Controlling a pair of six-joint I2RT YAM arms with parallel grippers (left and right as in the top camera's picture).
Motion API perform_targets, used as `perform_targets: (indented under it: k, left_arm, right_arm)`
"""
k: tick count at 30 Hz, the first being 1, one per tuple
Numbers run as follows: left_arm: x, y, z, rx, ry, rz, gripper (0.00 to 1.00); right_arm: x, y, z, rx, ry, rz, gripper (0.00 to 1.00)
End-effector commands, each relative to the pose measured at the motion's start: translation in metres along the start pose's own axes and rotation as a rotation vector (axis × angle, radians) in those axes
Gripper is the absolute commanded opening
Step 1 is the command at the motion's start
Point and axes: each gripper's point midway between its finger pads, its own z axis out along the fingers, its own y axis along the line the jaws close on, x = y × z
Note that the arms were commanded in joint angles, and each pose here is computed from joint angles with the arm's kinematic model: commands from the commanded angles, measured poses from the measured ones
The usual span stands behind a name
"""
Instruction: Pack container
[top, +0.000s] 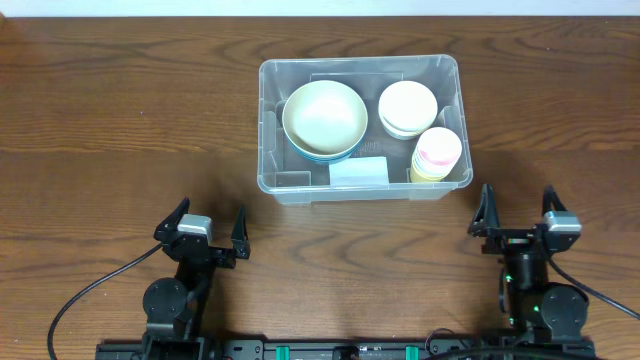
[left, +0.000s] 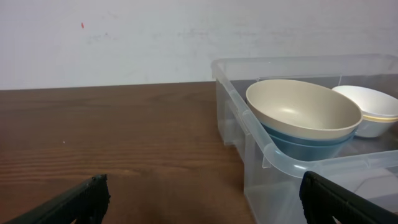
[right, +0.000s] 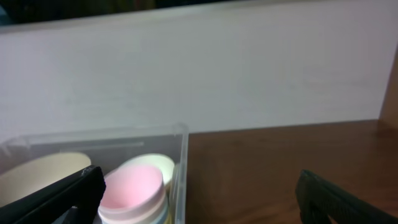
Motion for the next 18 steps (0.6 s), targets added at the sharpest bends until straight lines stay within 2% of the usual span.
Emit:
perform_targets:
  k: [1, 5, 18]
  left_arm:
    - [0.015, -0.001, 0.001, 0.009, 0.045, 0.012, 0.98]
    - [0.015, -0.001, 0.001, 0.009, 0.045, 0.012, 0.98]
    - [0.015, -0.001, 0.001, 0.009, 0.045, 0.012, 0.98]
  right_arm:
    - [0.017, 0.001, 0.0, -0.024, 0.008, -0.016, 0.99]
    - [0.037, 0.001, 0.0, -0.038, 0.032, -0.015, 0.99]
    - [0.069, -0.006, -0.005, -0.012, 0.16, -0.079, 0.99]
